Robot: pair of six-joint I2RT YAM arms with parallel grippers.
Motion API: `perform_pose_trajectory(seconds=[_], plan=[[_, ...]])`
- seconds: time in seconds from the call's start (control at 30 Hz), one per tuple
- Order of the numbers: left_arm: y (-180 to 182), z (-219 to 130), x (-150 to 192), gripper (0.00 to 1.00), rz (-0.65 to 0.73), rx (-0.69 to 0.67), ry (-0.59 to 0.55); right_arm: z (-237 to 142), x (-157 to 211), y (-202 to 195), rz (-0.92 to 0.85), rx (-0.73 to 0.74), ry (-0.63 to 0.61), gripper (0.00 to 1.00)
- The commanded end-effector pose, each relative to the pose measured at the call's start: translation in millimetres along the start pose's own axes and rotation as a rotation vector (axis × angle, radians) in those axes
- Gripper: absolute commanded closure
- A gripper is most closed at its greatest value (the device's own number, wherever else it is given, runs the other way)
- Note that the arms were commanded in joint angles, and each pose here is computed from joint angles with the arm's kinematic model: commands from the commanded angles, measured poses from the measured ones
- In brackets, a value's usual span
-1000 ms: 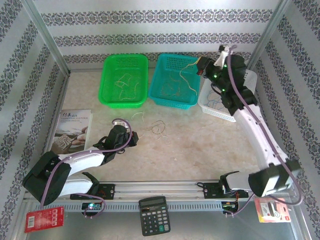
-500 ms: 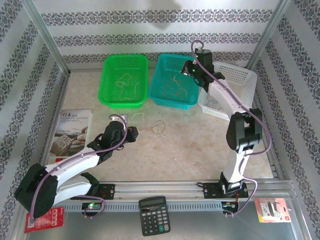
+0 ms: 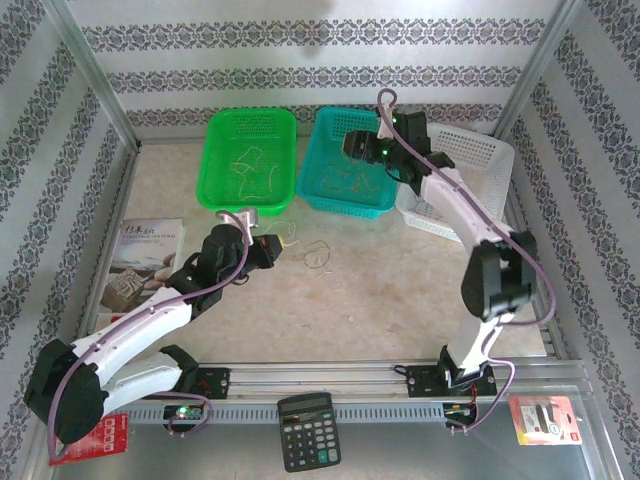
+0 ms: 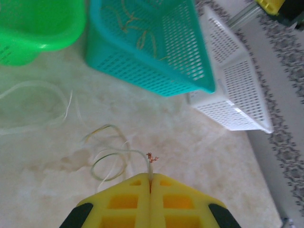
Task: Untangle the cables
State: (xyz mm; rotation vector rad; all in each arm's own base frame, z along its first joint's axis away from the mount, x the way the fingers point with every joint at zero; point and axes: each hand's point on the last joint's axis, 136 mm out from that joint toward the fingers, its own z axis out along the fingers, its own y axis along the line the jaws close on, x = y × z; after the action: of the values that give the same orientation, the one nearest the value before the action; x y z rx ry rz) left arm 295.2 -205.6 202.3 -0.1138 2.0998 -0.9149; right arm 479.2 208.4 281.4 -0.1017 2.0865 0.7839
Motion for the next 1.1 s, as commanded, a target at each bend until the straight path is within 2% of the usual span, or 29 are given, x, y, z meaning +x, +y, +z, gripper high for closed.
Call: perform_pose_trajectory(seconds=[0.0,0.13,0.3,0.4,0.63,0.9,0.97,1.07], plan=[[-26.7,-7.2,-18.9,1.0,0.045,0.061,0.002,-29.6,2.2,51.9,-0.095,-0.187,-0.054,0.35],[-49.3,-12.4,-34.6,1.0,0.064,0.106,0.004,-51.8,36.3,78.6,-0.119,-0.322,-0.038,0.31],[-76.5,-14.6,-48.7,1.0,0.076,0.171,0.025,-79.9,71.2,102.6,-0.164,-0.414,-0.042,0.06],[-88.1,-14.5,-54.4,1.0,0.074,0.199,0.038,-93.1,85.4,109.8,-0.204,-0.433,-0.054,0.03],[-111.4,-16.0,-64.6,1.0,0.073,0.261,0.064,-103.6,106.9,122.2,-0.282,-0.464,-0.067,0.05],[-130.4,-16.3,-75.8,1.0,0.061,0.312,0.068,-86.5,113.1,139.9,-0.34,-0.478,-0.049,0.06],[-135.8,-17.5,-80.1,1.0,0.054,0.33,0.059,-79.5,113.2,140.5,-0.342,-0.475,-0.046,0.08],[-145.9,-19.8,-87.1,1.0,0.041,0.366,0.046,-68.7,114.2,139.7,-0.333,-0.474,-0.042,0.23]])
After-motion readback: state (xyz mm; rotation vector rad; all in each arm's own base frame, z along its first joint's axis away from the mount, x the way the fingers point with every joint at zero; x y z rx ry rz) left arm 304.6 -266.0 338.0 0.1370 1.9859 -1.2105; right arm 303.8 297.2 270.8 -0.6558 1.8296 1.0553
